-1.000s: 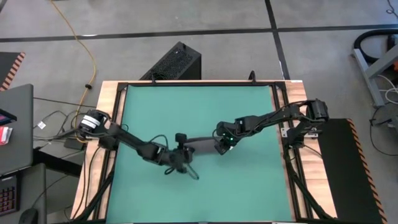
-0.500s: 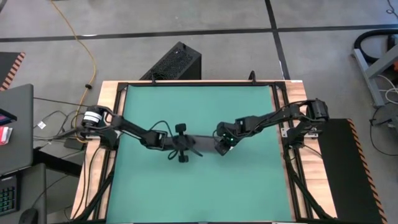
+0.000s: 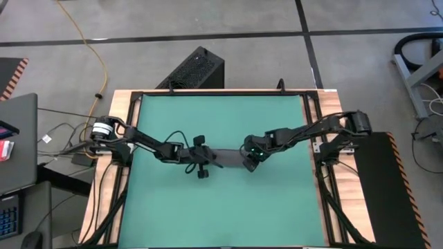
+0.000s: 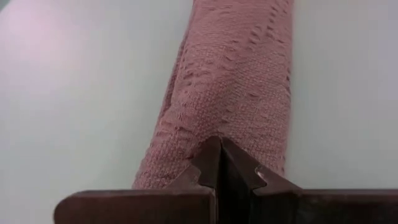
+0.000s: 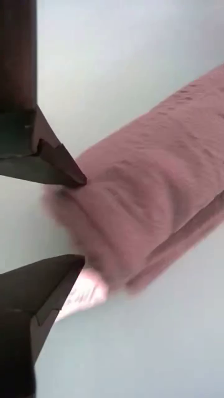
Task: Roll towel
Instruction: Roll the gray towel
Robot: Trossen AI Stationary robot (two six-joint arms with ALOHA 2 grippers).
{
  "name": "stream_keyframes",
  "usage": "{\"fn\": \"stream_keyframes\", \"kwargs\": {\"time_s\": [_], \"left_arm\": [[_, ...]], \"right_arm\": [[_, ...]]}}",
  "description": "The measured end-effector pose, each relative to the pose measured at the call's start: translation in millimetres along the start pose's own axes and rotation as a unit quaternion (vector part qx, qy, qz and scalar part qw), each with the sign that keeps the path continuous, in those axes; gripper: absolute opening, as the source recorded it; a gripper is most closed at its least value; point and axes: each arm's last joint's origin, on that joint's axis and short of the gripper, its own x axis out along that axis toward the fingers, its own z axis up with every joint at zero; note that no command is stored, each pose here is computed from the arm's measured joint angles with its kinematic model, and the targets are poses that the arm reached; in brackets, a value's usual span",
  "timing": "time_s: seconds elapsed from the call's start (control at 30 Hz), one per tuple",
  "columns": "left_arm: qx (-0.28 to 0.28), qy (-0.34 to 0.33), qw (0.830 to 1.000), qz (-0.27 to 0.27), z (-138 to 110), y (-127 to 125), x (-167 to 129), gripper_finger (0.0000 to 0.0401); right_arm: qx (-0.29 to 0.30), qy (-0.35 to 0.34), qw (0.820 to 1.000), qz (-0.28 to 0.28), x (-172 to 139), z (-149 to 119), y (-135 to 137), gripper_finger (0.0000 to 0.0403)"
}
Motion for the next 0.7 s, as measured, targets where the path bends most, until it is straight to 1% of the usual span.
{"fn": "stream_keyframes", "kwargs": {"time_s": [0.1, 0.17, 0.2, 0.27, 0.3, 0.37, 0.4, 0.43, 0.5, 0.57, 0.6, 0.63, 0.7], "left_arm": [[0.001, 0.002, 1.0, -0.001, -1, 0, 0, 0.0], [0.001, 0.002, 1.0, -0.003, -1, 0, 0, 0.0], [0.0, 0.003, 1.0, -0.003, -1, 0, 0, 0.0], [-0.003, 0.003, 1.0, -0.003, -1, 0, 0, 0.0], [-0.004, 0.003, 1.0, -0.003, -1, 0, 0, 0.0], [-0.008, 0.003, 1.0, -0.004, -1, 0, 0, 0.0], [-0.011, 0.002, 1.0, -0.004, -1, 0, 0, 0.0], [-0.014, 0.002, 1.0, -0.005, -1, 0, 0, 0.0], [-0.018, 0.002, 1.0, -0.005, -1, 0, 0, 0.0], [-0.019, 0.001, 1.0, -0.006, -1, 0, 0, 0.0], [-0.02, -0.001, 1.0, -0.007, -1, 0, 0, 0.0], [-0.022, -0.002, 1.0, -0.009, -1, 0, 1, 0.0], [-0.029, -0.002, 0.999, -0.016, -1, 1, 1, 0.0]], "right_arm": [[-0.011, -0.003, 1.0, -0.012, -24, -4, -6, 0.0204], [-0.016, -0.016, 0.999, -0.031, -43, -8, -12, 0.0196], [-0.018, -0.034, 0.998, -0.04, -52, -8, -13, 0.0191], [-0.037, -0.098, 0.993, -0.046, -68, -7, -13, 0.0181], [-0.044, -0.136, 0.989, -0.032, -74, -6, -10, 0.0173], [-0.067, -0.199, 0.977, 0.026, -79, -4, 1, 0.015], [-0.084, -0.223, 0.97, 0.049, -79, -4, 8, 0.0134], [-0.102, -0.245, 0.962, 0.061, -76, -6, 14, 0.0116], [-0.139, -0.28, 0.947, 0.073, -65, -10, 25, 0.0076], [-0.179, -0.294, 0.935, 0.08, -51, -15, 36, 0.0033], [-0.2, -0.297, 0.93, 0.078, -45, -17, 41, 0.0018], [-0.217, -0.303, 0.925, 0.072, -39, -18, 45, 0.0013], [-0.233, -0.31, 0.919, 0.068, -29, -16, 49, 0.0016]]}}
